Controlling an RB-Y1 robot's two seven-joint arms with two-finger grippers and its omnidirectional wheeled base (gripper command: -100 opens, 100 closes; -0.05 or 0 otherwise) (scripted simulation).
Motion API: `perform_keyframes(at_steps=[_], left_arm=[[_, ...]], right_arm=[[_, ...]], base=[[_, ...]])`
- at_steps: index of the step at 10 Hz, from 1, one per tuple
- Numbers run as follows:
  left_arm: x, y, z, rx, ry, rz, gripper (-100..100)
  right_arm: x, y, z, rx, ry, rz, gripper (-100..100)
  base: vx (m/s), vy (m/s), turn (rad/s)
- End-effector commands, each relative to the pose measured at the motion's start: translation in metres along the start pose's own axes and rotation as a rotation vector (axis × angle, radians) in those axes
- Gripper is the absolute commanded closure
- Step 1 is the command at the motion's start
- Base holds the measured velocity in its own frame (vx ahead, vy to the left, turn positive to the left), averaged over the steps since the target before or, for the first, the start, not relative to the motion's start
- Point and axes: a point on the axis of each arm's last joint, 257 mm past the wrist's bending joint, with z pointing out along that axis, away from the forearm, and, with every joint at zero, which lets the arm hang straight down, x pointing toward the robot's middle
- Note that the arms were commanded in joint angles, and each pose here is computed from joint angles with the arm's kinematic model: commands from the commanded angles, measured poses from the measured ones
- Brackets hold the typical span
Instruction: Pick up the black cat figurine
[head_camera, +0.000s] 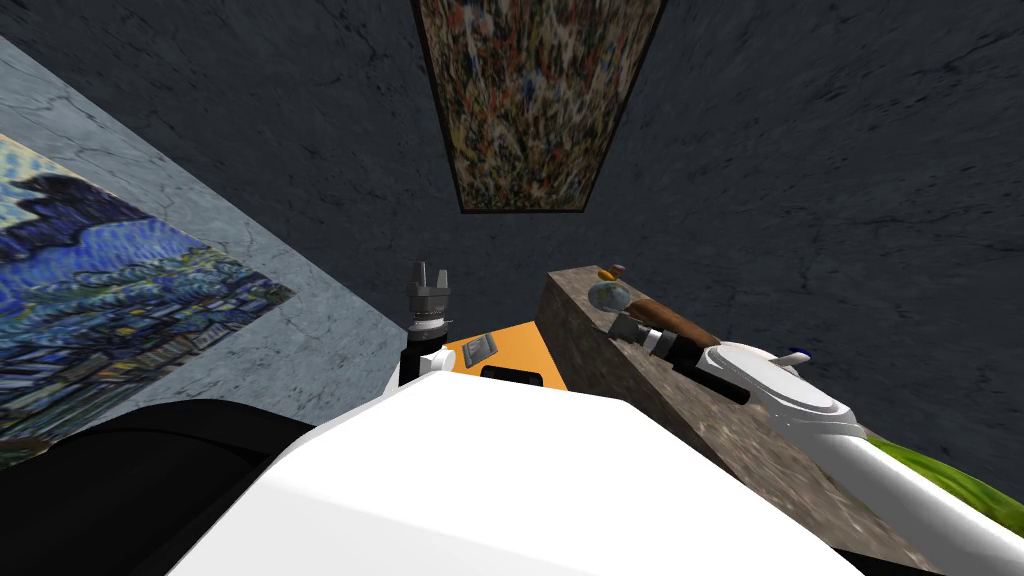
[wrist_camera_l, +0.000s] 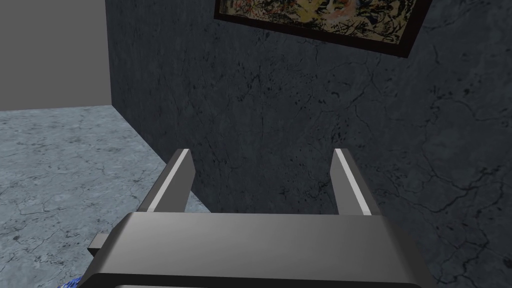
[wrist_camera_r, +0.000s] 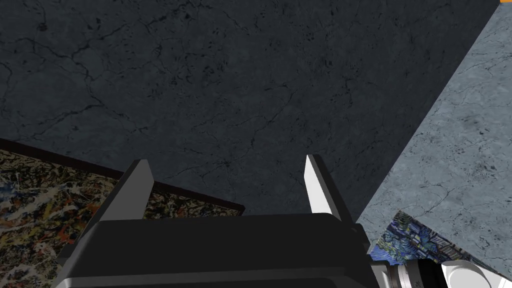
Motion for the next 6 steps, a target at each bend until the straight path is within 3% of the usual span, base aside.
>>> perform_keyframes(at_steps=[1,2,3,4,6], left_arm=[[0.0,0.0,0.0,0.0,0.0,0.0,0],[0.0,0.0,0.0,0.0,0.0,0.0,0],[0.0,0.0,0.0,0.0,0.0,0.0,0],[0.0,0.0,0.0,0.0,0.0,0.0,0],[0.0,0.0,0.0,0.0,0.0,0.0,0]], right_arm=[[0.03,-0.013,-0.017,0.005,0.095,-0.052,-100],[0.03,-0.014,-0.018,0.003,0.097,-0.056,-100],[0.054,-0.025,-0.034,0.006,0.174,-0.098,-100],[0.055,-0.026,-0.035,0.005,0.178,-0.1,-100],[0.096,-0.046,-0.069,0.009,0.315,-0.171,-100]], base=[[0.0,0.0,0.0],[0.0,0.0,0.0],[0.0,0.0,0.0],[0.0,0.0,0.0],[0.0,-0.003,-0.006]])
